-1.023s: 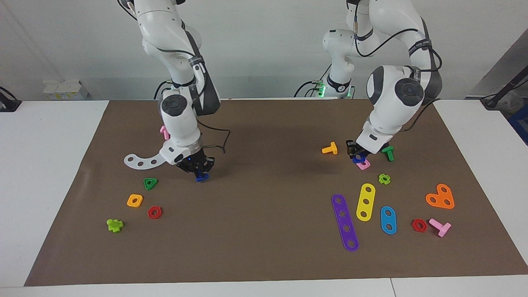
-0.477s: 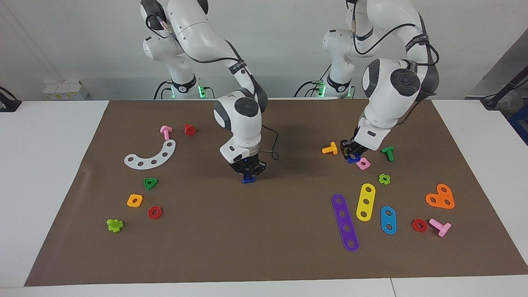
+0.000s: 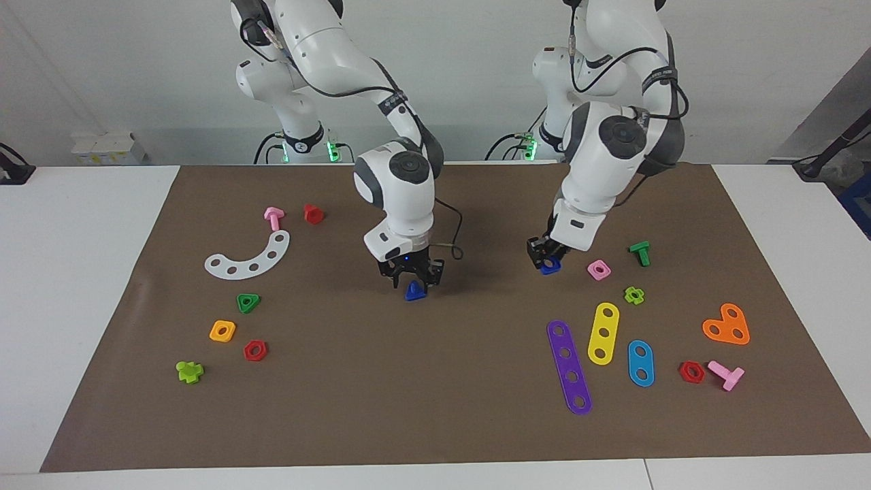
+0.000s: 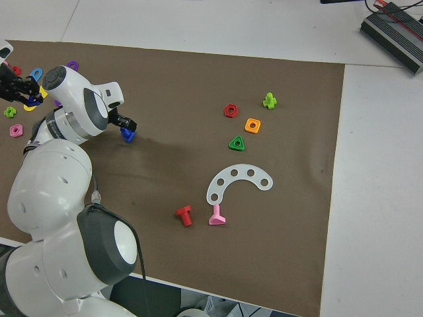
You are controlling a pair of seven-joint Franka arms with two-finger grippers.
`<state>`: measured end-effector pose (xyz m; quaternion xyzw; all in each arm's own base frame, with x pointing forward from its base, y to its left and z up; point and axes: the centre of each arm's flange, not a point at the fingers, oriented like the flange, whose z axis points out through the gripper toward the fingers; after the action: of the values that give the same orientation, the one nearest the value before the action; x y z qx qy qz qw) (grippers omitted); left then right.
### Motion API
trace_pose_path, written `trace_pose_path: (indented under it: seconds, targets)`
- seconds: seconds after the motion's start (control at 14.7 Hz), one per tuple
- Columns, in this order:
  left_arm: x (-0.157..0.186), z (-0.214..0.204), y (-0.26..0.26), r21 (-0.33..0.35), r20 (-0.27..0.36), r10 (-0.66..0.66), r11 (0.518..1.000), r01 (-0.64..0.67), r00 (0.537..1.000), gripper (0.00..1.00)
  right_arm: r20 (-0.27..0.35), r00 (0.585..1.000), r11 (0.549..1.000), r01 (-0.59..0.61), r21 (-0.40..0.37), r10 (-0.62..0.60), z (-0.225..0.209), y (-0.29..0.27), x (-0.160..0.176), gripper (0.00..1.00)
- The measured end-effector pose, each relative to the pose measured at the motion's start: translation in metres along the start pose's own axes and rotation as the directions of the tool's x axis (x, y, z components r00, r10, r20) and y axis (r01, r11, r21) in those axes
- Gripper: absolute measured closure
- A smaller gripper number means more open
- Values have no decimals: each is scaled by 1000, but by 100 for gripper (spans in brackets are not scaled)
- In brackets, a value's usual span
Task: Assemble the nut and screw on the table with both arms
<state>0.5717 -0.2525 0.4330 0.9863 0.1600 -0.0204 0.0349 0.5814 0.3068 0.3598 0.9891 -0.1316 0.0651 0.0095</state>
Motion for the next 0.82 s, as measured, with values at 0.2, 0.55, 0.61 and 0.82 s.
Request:
trace_pose_path:
  seconds: [0.2,0.55,0.61,0.82]
  targets:
    - [-22,22,42,-8,-10,-76,997,76,997,53,-22,999,1000,-24,-6,24,-57,63,41,0]
    - [-49,63,123,-43,7,-179,983,180,984,53,-38,999,999,-28,-17,27,-115,178,91,0]
    - [-53,69,134,-58,17,-186,981,186,982,53,-34,999,1000,-21,-13,21,-124,197,96,0]
    - [-65,73,157,-101,32,-201,974,203,979,53,1,1000,1000,19,6,-19,-156,244,99,0]
